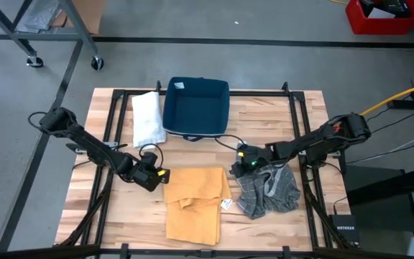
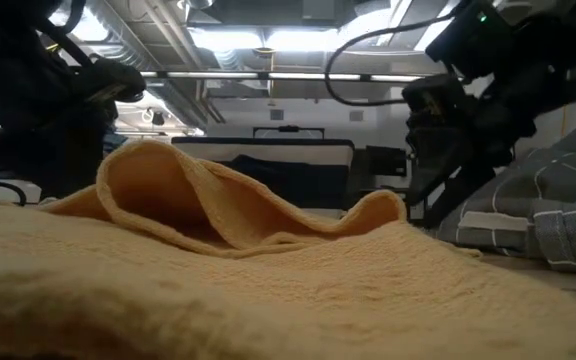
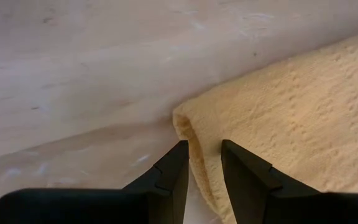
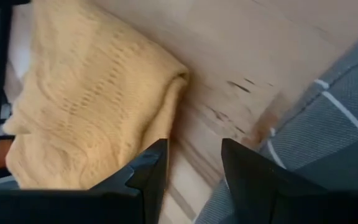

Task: Fold towel
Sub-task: Fold the yellow towel

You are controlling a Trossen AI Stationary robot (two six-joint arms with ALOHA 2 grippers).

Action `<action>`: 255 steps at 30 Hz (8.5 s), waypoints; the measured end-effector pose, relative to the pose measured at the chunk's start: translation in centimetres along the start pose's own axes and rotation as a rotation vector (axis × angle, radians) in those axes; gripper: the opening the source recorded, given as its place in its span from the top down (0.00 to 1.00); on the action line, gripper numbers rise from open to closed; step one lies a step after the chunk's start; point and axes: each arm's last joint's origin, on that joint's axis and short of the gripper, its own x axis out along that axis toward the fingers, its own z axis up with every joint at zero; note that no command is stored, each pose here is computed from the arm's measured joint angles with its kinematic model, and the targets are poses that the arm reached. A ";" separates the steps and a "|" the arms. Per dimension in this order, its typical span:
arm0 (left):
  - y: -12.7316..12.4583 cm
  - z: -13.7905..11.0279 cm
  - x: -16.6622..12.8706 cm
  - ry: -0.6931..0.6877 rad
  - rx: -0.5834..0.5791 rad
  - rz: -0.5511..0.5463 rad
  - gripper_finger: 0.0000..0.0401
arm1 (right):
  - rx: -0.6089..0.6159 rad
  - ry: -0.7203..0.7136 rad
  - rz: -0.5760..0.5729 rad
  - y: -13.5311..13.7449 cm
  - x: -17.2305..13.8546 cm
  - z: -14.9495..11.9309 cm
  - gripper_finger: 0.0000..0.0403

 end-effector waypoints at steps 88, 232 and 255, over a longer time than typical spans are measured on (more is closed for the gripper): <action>-0.4 2.1 -2.6 -0.256 0.380 -0.086 1.00 | -0.456 -0.149 0.241 4.8 4.7 6.1 0.99; -3.1 -19.7 -3.4 0.251 0.823 -0.378 0.94 | -1.088 0.109 0.304 9.3 4.1 -19.2 0.85; -2.8 -20.1 -6.0 0.158 0.394 -0.504 0.99 | -0.951 0.169 0.286 11.3 -0.4 -15.8 0.69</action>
